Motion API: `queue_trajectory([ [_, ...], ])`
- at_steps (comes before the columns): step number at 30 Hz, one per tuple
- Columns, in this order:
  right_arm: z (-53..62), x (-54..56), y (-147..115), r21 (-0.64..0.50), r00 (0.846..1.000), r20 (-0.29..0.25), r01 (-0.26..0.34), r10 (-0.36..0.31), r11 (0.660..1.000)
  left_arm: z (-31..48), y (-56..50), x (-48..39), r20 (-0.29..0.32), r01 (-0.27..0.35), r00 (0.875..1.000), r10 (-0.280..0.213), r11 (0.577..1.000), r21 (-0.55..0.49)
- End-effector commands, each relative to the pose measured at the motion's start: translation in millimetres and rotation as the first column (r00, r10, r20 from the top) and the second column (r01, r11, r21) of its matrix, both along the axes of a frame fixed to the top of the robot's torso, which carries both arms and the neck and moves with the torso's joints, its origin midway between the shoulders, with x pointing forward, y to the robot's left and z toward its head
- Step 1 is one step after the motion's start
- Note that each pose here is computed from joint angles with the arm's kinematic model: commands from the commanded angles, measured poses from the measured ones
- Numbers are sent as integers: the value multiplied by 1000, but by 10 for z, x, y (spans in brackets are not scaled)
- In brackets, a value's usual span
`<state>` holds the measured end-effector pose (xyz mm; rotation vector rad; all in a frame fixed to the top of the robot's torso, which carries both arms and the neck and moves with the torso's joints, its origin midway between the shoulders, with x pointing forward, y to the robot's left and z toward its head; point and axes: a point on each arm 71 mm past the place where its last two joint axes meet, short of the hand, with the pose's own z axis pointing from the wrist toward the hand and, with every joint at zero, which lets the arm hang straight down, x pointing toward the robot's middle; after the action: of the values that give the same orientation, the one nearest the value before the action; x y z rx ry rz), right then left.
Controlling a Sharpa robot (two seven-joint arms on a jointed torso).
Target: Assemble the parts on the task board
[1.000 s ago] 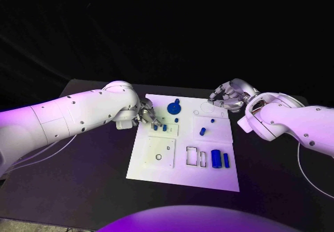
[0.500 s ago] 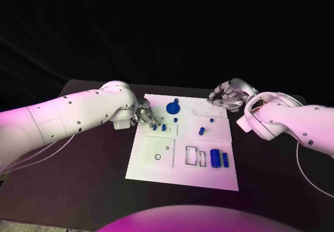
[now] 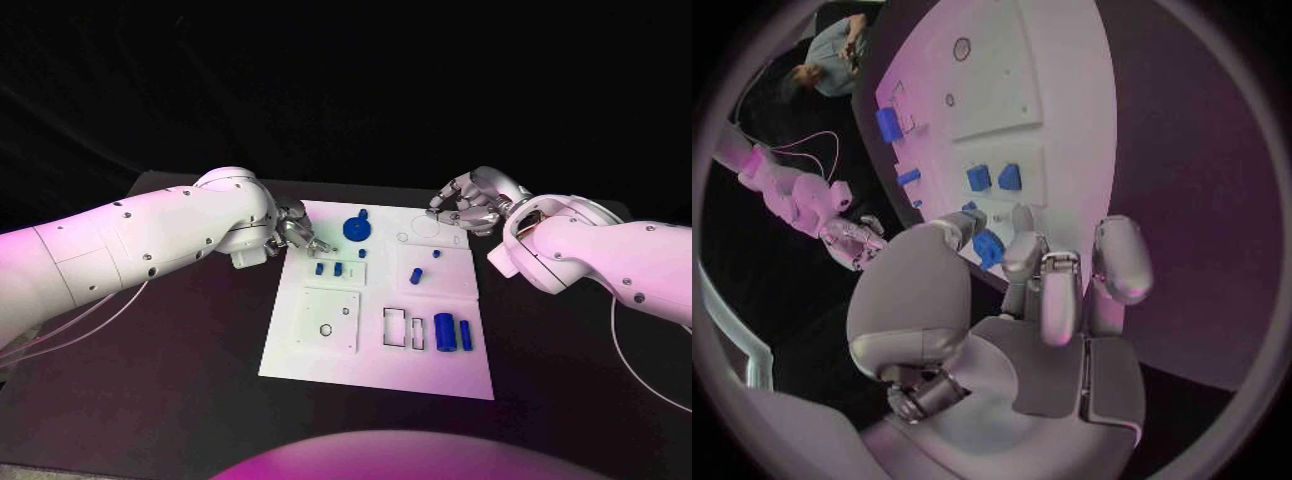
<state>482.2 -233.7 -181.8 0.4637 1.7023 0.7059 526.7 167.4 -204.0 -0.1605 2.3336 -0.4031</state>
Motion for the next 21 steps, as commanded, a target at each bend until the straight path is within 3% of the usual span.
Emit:
queue_trajectory([
  [1, -7, -2, 12, -6, 1000, -1, -13, 13, 1000, 70, -45, 28, 55, -31, 998, 38, 993, -117],
  [6, -9, 1, 5, -4, 1000, -1, -9, 9, 1000, 152, -106, 68, 127, -13, 991, 50, 959, -282],
  [8, -8, 2, 4, -3, 1000, 1, -8, 8, 1000, 178, -156, 70, 174, 30, 984, 28, 946, -323],
  [10, -7, 4, 5, -1, 1000, 3, -8, 8, 1000, 201, -226, 57, 258, 111, 966, -19, 932, -345],
  [12, -5, 5, 5, 1, 1000, 6, -7, 7, 1000, 217, -296, 28, 372, 211, 925, -83, 924, -318],
  [14, -4, 8, 6, 2, 1000, 8, -7, 7, 1000, 212, -365, -11, 464, 304, 872, -157, 916, -263],
  [15, -4, 9, 7, 2, 1000, 9, -7, 7, 1000, 209, -385, -22, 484, 327, 857, -177, 912, -245],
  [17, -3, 11, 10, 3, 1000, 11, -7, 7, 1000, 191, -448, -54, 536, 393, 809, -243, 901, -185],
  [21, -2, 13, 17, 5, 1000, 14, -9, 8, 1000, 138, -565, -99, 586, 487, 724, -364, 872, -60],
])
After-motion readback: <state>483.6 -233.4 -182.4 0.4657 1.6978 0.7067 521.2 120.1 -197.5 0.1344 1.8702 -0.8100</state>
